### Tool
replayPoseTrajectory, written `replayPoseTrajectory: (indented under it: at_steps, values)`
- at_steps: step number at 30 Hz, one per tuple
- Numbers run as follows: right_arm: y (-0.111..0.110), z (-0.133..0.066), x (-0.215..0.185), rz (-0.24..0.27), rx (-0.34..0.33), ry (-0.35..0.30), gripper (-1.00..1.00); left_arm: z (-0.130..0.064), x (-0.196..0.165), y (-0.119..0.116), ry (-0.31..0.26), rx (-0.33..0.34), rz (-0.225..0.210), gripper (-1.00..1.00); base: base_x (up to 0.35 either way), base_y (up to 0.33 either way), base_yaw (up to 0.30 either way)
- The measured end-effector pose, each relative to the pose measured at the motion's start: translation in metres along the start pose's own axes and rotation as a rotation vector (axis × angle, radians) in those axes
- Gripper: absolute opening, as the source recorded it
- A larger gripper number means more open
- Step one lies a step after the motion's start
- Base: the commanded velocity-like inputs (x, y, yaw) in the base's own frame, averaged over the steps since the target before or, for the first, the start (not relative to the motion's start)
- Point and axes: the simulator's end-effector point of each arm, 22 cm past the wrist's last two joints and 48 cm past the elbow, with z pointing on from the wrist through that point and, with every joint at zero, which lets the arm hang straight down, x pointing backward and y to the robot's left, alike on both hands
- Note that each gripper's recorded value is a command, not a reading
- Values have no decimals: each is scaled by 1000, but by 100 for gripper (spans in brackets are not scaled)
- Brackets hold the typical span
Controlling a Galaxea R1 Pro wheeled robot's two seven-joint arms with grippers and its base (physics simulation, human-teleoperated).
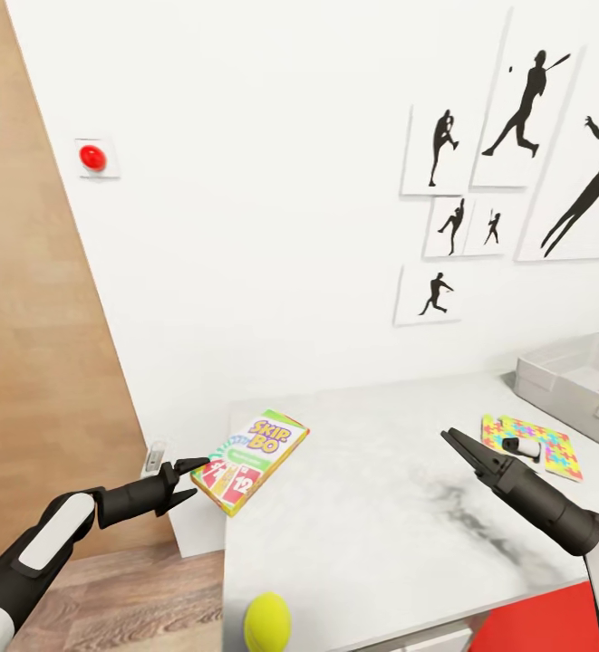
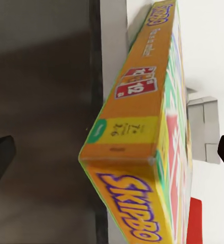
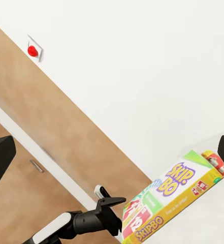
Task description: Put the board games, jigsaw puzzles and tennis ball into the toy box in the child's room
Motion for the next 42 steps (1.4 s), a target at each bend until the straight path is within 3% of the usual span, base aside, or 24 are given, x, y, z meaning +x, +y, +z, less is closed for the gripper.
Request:
replayPoseTrajectory:
  at_steps: [17,18,31,42]
  values:
    - [0,0,0,0,-2,0,100,-1,-1,0,-2,3,0,100,0,-53,0]
    - [0,0,0,0,-2,-1,100,-1,-1,0,-3,3,0,-100,0,-1,0]
    - [1,0,0,0,-2,-1,100,-2,-4,-3,-12,16,-6,-100,0,0,0]
    - [13,6,-14,0,-1,-2,100,-8,-9,-21,-9,16,-7,-100,0,0,0]
